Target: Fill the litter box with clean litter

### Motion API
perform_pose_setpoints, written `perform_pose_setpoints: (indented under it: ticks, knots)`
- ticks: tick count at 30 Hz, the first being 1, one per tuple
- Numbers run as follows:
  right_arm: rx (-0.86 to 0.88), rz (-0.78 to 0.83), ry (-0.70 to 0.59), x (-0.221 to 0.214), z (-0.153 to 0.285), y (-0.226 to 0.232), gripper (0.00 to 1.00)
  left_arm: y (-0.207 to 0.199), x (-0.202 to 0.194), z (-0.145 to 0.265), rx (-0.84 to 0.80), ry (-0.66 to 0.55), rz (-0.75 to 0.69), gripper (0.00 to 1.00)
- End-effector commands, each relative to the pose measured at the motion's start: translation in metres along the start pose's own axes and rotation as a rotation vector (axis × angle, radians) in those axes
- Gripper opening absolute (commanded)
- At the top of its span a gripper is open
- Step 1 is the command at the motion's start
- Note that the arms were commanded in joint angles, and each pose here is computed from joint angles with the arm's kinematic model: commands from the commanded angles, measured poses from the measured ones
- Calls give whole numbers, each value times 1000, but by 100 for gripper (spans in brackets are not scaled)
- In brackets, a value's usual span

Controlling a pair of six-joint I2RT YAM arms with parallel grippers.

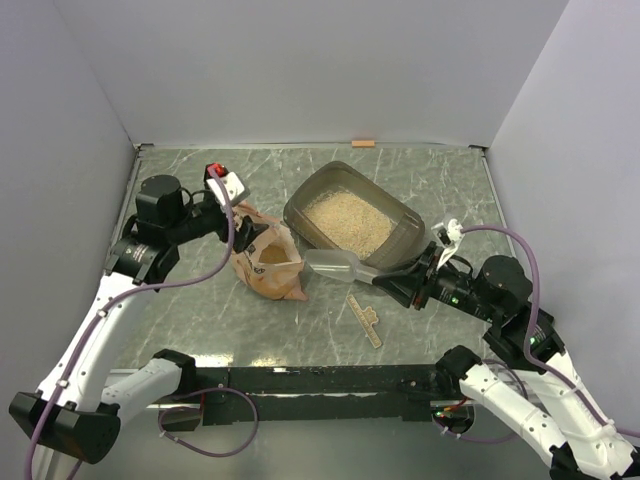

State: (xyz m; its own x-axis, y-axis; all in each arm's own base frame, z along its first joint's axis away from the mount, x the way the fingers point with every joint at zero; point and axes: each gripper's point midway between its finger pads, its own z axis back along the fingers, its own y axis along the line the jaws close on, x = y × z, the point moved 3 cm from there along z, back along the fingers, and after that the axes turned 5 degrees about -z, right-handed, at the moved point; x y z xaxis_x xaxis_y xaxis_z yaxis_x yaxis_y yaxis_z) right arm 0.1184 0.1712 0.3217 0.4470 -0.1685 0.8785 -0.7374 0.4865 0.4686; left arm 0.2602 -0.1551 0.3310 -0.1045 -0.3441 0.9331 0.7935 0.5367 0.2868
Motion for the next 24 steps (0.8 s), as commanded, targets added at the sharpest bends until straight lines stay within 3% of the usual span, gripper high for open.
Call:
perform_pose_setpoints:
  ticks: [1, 7, 17, 20, 24]
  knots:
    - [20, 21, 8, -4, 11, 6, 0, 16, 4, 2, 32, 26, -244, 99]
    - [20, 8, 34, -14, 14, 5, 0, 27, -16, -14, -3, 121, -325, 99]
    - [87, -2, 68, -29, 18, 11, 0, 43, -41, -43, -71, 242, -303, 96]
    - [93, -2, 77, -33, 18, 10, 0, 38, -38, -43, -104, 243, -297, 93]
    - [99, -16, 86, -36, 14, 8, 0, 33, -39, -42, -132, 244, -287, 81]
